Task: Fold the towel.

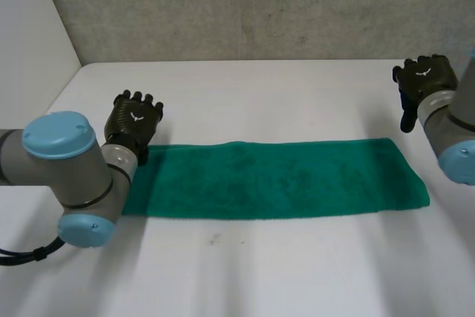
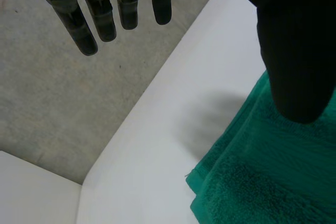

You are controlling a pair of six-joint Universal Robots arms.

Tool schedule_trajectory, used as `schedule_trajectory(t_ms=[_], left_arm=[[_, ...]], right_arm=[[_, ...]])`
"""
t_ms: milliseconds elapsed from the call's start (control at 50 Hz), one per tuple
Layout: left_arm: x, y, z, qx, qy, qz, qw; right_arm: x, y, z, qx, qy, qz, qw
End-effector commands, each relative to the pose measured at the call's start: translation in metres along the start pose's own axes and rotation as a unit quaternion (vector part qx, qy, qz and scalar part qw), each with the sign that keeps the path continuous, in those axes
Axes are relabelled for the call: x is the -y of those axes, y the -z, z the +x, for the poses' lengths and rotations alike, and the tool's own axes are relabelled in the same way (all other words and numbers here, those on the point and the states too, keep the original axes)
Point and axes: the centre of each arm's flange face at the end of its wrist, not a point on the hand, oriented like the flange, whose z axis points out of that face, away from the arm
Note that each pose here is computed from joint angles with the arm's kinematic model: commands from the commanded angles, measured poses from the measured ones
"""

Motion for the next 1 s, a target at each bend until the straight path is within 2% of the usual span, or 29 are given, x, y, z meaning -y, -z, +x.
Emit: schedule_trajectory(t_ms=[20,180,300,680,800,1000], left_arm=[[0.010,0.034,-0.010,-0.001,0.007,0.002,1.000],[0.013,0.059,0.000,-0.023,0.008,-0.001,1.000],[0.010,0.068,0.003,-0.029,0.024,-0.007,0.999],[0.005,0.075,0.010,-0.041,0.032,-0.017,0.999],[0.006,0.075,0.009,-0.038,0.032,-0.016,0.999],[0.009,0.076,0.004,-0.025,0.032,-0.016,0.999]], right_arm=[[0.004,0.052,0.001,0.078,-0.021,0.010,0.997],[-0.039,0.077,-0.002,0.138,-0.040,-0.049,0.988],[-0.065,0.081,0.000,0.144,-0.057,-0.081,0.985],[-0.129,0.047,0.003,0.139,-0.078,-0.122,0.980],[-0.138,0.040,0.025,0.097,-0.076,-0.136,0.983],[-0.139,0.025,0.119,-0.045,-0.011,-0.142,0.989]])
